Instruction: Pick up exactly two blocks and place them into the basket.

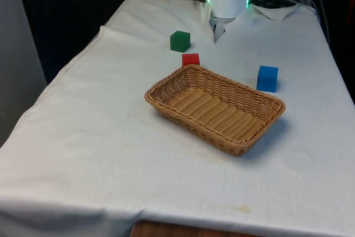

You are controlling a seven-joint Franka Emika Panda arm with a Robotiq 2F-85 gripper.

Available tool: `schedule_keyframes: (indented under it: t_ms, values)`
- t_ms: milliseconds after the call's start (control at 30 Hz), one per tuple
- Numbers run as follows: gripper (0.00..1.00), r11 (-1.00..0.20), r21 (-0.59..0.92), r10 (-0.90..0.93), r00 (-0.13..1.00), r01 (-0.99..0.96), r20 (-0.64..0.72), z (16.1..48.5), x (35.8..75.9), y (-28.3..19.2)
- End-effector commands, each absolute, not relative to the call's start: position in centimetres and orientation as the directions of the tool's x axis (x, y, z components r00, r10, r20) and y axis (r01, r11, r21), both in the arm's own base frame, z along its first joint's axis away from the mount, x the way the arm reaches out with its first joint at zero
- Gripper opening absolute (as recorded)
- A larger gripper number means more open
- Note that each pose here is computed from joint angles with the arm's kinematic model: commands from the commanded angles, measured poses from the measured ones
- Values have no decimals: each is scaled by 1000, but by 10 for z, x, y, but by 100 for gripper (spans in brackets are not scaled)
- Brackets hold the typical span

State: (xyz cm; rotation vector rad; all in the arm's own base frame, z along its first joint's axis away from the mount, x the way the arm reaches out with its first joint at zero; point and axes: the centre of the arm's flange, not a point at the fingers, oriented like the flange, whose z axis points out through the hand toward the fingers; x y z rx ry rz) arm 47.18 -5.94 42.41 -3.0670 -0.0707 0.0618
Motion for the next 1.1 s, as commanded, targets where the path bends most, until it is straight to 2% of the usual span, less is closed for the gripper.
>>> schedule_keyframes:
  t_ms: [0, 1067]
  values:
    - [100, -998, -59, 40, 999, 38, -30, 420, 469, -61]
    - [100, -992, -22, -126, 991, -127, -51, 328, 438, -61]
